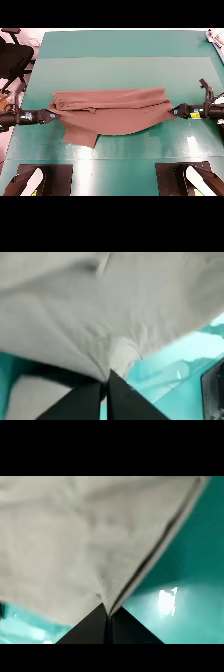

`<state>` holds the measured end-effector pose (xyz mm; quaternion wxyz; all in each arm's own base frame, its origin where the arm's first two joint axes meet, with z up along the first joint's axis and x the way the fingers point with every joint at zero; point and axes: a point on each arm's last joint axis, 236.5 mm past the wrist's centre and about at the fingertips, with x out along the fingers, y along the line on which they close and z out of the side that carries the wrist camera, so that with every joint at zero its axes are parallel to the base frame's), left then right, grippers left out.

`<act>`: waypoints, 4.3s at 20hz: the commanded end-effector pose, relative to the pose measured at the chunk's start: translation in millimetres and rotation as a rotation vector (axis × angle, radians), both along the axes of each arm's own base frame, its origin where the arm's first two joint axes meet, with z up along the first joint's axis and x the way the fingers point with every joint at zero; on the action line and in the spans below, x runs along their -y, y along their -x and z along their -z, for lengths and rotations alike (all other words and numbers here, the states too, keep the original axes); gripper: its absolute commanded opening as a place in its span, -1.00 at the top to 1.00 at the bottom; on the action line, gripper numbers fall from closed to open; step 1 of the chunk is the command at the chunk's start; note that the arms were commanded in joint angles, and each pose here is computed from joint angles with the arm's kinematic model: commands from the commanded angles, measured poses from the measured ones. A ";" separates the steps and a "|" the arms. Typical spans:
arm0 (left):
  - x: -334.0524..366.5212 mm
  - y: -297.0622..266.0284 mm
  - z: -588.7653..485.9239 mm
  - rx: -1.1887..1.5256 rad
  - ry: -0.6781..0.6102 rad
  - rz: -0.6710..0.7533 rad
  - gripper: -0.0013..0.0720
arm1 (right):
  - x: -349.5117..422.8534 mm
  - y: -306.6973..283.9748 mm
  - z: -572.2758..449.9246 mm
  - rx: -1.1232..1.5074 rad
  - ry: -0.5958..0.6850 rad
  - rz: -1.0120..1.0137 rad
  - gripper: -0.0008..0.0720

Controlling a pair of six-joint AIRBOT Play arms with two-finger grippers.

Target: Fold the shirts.

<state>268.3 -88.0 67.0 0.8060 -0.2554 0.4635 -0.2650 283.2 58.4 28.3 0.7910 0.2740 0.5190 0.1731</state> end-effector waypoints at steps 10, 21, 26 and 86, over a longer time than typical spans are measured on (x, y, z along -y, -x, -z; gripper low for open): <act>-62.5 -60.5 -40.5 0.287 -0.219 -0.264 0.89 | 28.5 -77.8 -23.4 0.077 0.000 0.053 0.93; -83.9 -132.0 53.9 0.152 -0.072 -0.341 0.89 | 26.4 -112.1 56.3 -0.103 -0.053 0.010 0.93; -88.0 -163.8 69.9 0.255 -0.053 -0.354 0.89 | 34.1 -120.2 84.8 -0.130 -0.042 0.039 0.93; 222.8 -109.9 154.0 -0.187 -0.366 0.303 0.90 | 9.8 -106.4 113.3 -0.143 -0.089 -0.131 0.85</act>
